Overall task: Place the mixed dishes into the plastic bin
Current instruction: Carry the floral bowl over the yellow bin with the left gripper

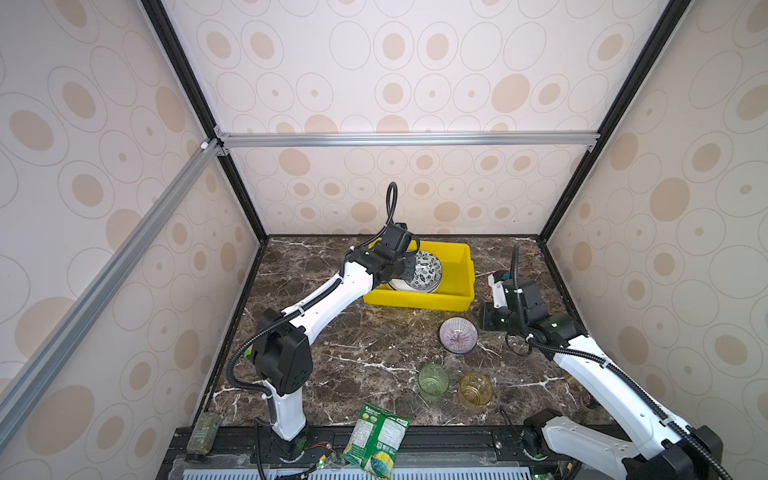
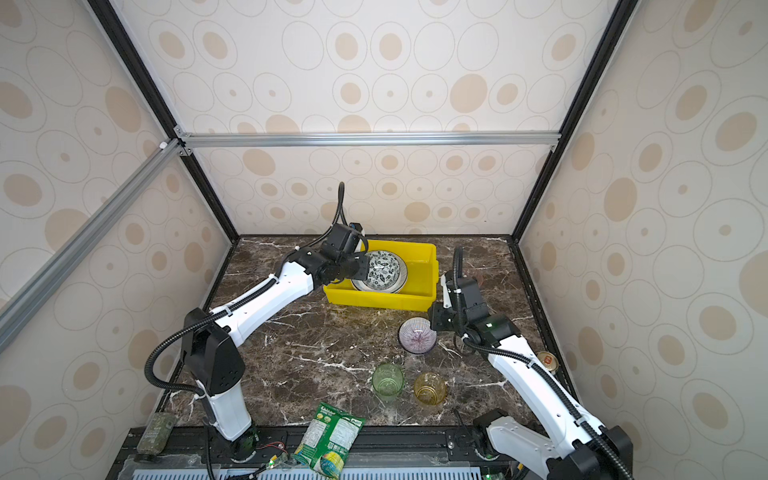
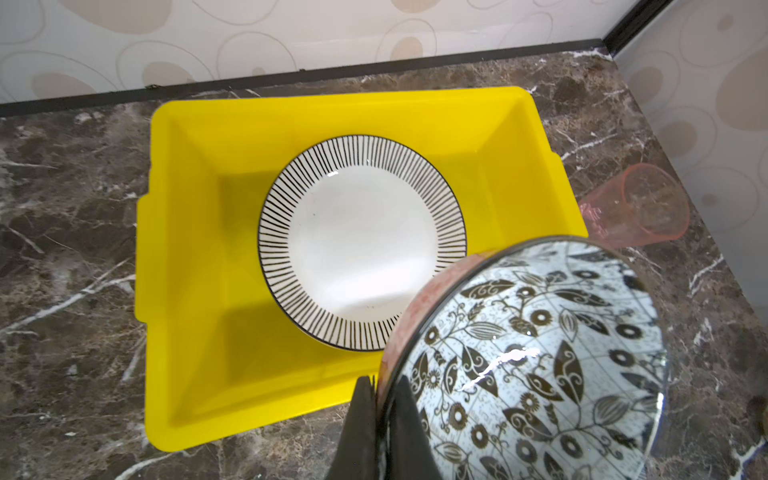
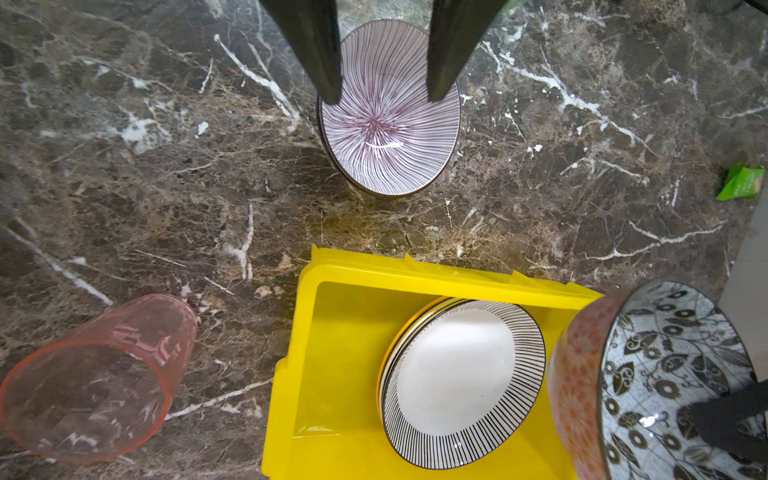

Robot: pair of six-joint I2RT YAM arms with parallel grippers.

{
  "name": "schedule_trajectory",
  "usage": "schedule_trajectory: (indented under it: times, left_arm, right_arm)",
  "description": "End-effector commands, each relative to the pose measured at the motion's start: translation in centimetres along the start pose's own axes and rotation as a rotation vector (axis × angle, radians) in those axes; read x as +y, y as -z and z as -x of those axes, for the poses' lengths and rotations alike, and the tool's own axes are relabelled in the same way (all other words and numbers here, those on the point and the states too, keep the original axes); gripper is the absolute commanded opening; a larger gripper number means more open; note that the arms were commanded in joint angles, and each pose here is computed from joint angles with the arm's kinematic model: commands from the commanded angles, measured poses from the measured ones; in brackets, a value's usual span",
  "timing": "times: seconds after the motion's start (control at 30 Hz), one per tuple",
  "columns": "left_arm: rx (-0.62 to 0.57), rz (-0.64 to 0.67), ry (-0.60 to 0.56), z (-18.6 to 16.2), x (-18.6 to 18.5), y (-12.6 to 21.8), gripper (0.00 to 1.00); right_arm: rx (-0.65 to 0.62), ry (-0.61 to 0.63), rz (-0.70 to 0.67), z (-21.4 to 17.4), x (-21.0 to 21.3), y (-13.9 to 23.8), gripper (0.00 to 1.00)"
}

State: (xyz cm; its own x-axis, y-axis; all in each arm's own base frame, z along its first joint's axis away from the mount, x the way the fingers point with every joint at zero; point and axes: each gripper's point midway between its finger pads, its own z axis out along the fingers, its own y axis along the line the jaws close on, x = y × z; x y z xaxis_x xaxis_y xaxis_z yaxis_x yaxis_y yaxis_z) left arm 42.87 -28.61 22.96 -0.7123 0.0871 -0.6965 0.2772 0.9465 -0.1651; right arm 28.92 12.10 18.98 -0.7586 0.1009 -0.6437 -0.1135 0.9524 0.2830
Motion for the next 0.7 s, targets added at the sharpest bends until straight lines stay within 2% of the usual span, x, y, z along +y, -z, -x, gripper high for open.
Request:
schedule_trajectory:
  times: [0.0, 0.3, 0.67]
  left_arm:
    - [-0.037, 0.008, -0.042, 2.3, 0.1, -0.2, 0.0]
    - [-0.018, 0.011, -0.021, 4.0, 1.9, -3.8, 0.0]
    - [0.015, 0.025, 0.022, 4.3, 4.3, -8.3, 0.0]
  right_arm:
    - [-0.031, -0.005, 0.005, 1.3, 0.4, 0.3, 0.43]
    - [-0.028, -0.004, -0.004, 1.9, 0.5, -0.3, 0.45]
    - [-0.018, 0.011, -0.004, 2.5, 0.7, -1.3, 0.45]
